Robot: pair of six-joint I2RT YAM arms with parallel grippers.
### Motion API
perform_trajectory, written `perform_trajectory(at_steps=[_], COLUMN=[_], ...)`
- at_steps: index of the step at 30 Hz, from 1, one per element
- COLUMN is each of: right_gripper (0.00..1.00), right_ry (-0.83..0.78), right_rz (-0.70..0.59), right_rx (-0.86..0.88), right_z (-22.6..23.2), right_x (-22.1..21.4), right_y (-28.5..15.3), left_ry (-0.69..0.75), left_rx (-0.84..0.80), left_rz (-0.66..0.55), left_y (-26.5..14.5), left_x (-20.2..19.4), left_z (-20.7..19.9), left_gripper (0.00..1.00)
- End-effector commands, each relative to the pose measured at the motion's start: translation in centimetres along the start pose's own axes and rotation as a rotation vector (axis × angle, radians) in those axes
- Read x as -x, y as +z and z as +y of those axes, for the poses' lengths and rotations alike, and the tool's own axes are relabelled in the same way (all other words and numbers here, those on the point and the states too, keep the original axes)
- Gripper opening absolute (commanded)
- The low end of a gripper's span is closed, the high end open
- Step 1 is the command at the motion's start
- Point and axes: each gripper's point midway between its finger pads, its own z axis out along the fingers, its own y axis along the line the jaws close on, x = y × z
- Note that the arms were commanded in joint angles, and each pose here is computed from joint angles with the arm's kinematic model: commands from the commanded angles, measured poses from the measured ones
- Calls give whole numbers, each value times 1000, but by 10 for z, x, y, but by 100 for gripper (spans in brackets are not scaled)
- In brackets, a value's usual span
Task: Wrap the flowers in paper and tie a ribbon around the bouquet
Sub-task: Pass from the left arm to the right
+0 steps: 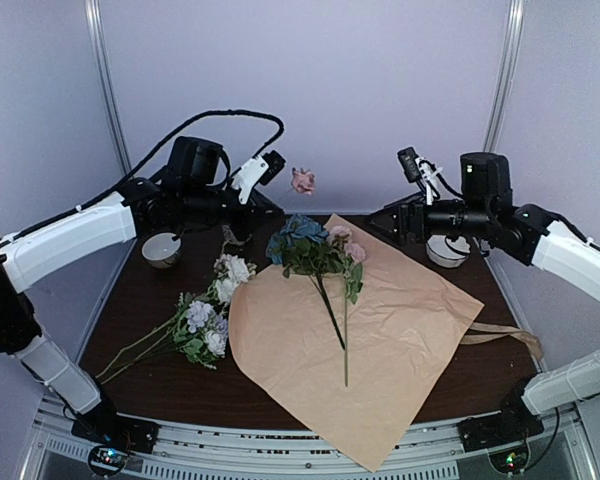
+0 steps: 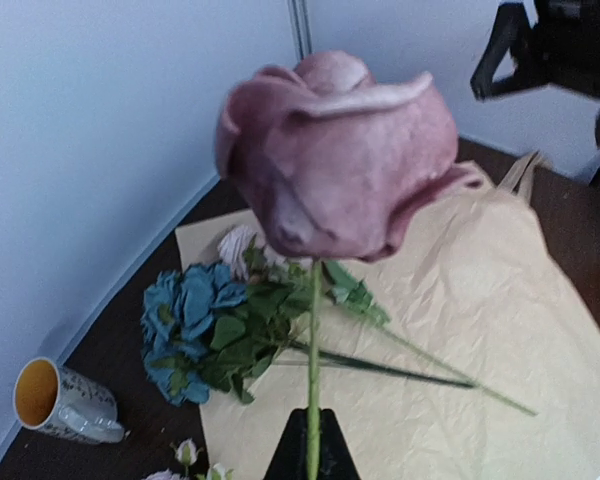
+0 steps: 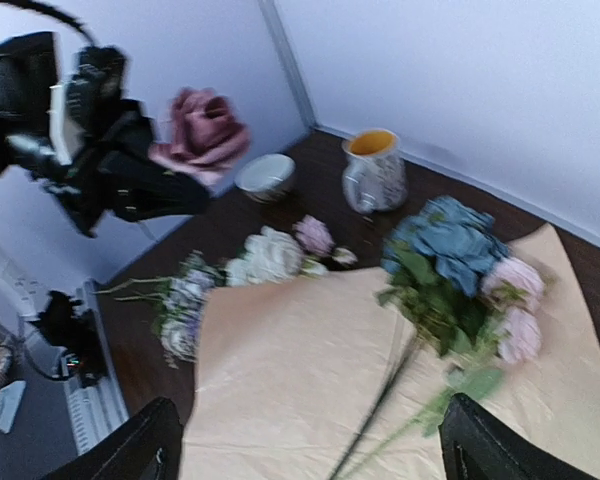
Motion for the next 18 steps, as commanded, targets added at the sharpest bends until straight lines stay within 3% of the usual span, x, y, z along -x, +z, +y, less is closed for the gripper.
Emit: perform_trajectory(at_steps=[1,7,18], right_gripper=[91,79,62], right_ry=[-87,3,27], right_rz=[-344,-448,-419], right_rx=[416,602,601], right_z=[114,165,182], right_x=[63,94,110], right_y=[-35,-41,-11], left_ry=[-108,-74,-32], left_rx=[-212,-312,-425], left_rz=[-455,-623,-663], left_y=[-42,-71,-82], left_x=[89,110,114], left_z=[-41,-77,-109], left_gripper=[0,0,0])
